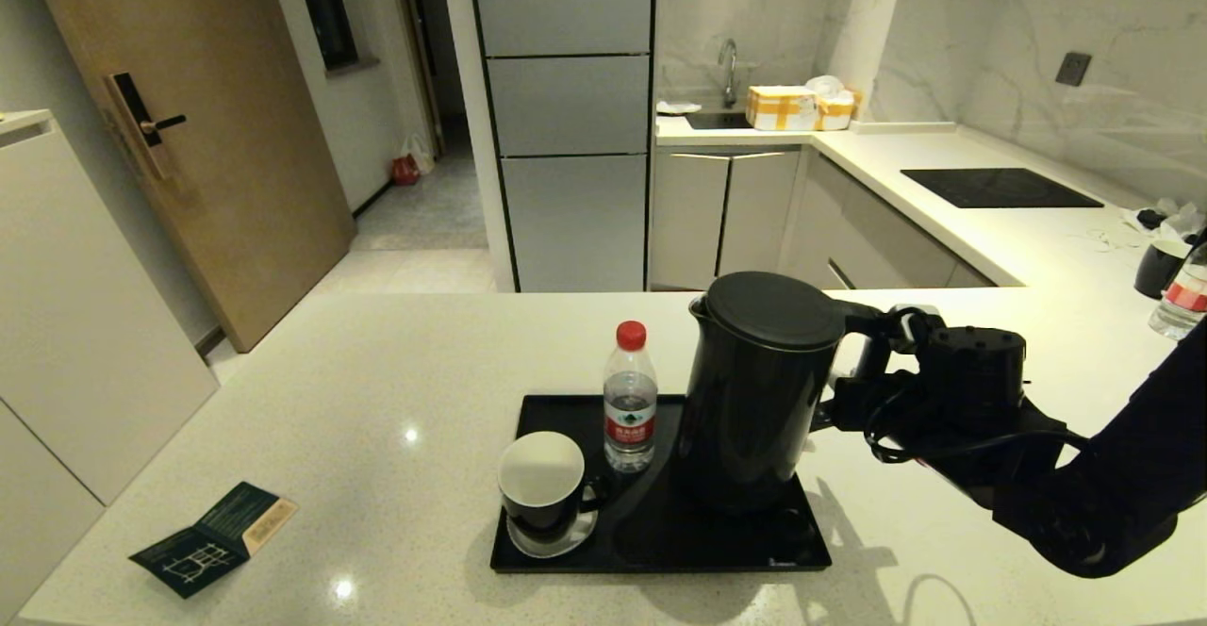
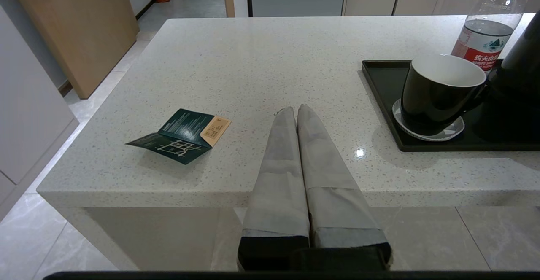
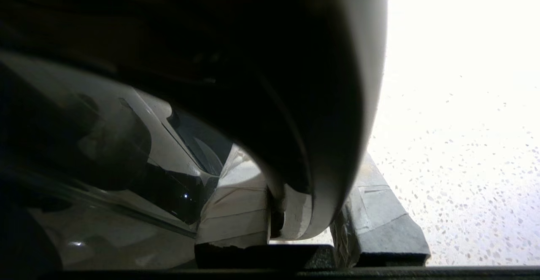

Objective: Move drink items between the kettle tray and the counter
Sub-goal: Return the kettle to its original position

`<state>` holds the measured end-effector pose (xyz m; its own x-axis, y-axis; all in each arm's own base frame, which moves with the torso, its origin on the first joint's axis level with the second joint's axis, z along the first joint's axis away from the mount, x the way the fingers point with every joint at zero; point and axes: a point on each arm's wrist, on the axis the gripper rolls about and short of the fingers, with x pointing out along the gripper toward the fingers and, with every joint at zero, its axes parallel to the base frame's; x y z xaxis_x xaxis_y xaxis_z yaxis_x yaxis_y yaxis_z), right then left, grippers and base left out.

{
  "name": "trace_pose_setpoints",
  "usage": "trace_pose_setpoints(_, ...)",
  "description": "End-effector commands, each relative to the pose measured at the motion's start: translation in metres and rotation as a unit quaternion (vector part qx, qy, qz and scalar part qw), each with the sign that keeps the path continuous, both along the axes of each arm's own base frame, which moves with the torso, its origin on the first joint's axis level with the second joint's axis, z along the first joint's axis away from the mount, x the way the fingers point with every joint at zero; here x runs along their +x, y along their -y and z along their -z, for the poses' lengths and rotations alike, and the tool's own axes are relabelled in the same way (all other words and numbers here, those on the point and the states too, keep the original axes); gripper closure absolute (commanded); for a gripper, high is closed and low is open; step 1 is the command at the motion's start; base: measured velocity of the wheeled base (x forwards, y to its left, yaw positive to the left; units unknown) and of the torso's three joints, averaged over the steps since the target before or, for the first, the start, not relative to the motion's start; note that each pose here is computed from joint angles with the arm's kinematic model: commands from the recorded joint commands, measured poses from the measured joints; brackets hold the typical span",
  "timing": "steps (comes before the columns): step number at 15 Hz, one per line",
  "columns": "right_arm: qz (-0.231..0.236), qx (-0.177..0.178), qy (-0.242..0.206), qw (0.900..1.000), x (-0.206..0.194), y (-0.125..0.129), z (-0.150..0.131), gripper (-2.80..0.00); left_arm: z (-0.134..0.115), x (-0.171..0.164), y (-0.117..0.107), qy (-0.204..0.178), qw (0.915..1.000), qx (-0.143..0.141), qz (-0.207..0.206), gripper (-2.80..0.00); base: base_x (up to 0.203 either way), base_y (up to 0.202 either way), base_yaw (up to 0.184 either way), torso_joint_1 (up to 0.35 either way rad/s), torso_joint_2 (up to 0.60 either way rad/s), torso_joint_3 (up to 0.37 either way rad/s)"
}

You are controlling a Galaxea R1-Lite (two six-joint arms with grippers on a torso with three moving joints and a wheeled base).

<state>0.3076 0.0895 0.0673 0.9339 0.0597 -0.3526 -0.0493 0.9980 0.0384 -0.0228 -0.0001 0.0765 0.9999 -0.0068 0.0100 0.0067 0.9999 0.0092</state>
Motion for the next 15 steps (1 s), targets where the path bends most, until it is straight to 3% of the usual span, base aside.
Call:
trace_pose_setpoints(1, 0.0, 0.001, 0.002, 1.0, -0.005, 0.002, 0.001, 0.0, 0.0, 0.0, 0.0, 0.001, 1.0, 0.0, 0.0, 0.0, 0.0, 0.0, 0.0, 0.0, 0.0, 0.0)
trace_pose_setpoints(15, -0.041, -0.011, 0.001, 0.999, -0.01, -0.022, 0.008, 0.0, 0.0, 0.0, 0.0, 0.001, 1.0, 0.0, 0.0, 0.0, 0.0, 0.0, 0.0, 0.0, 0.0, 0.0)
